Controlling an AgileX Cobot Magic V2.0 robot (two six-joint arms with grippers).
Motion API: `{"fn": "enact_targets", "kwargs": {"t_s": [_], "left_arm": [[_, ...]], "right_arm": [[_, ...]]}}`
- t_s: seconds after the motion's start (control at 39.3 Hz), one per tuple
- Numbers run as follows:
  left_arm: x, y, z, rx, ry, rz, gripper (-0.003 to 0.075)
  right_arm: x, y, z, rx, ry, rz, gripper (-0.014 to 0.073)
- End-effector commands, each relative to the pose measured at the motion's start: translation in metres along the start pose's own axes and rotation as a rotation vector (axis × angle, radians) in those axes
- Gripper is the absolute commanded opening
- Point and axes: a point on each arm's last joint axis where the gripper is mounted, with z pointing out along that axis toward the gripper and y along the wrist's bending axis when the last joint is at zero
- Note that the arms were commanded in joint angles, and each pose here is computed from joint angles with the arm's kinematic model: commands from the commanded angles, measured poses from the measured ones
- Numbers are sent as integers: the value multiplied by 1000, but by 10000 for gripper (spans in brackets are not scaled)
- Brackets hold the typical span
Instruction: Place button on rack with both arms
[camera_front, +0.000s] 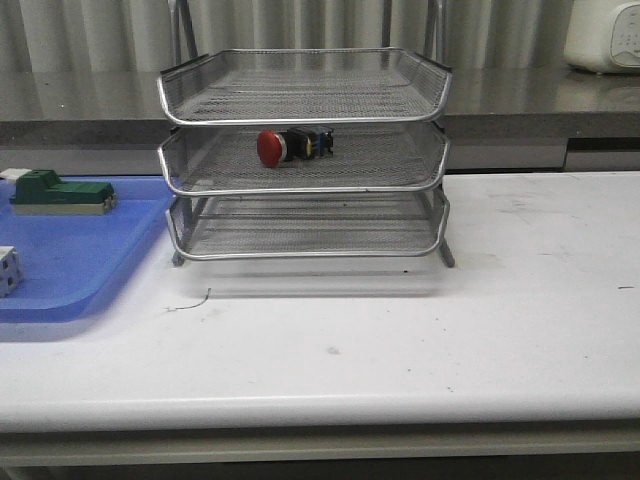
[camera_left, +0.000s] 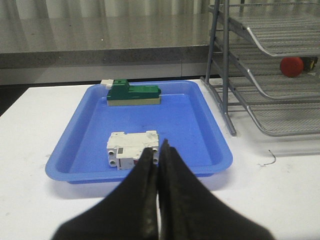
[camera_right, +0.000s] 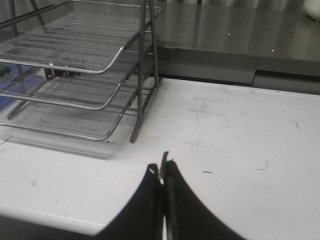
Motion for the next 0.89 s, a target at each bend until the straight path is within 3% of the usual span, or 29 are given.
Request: {"fn": "enact_targets", "kwargs": {"t_s": [0.0,0.87], "left_arm": [[-5,0,-2,-2,-90,-17,-19],[-5,0,-2,-2,-90,-17,-19]], "right_arm": [[-15,-1,-2,10,-92,-4,-110],[-13,-1,-1,15,-91,-10,-110]]}}
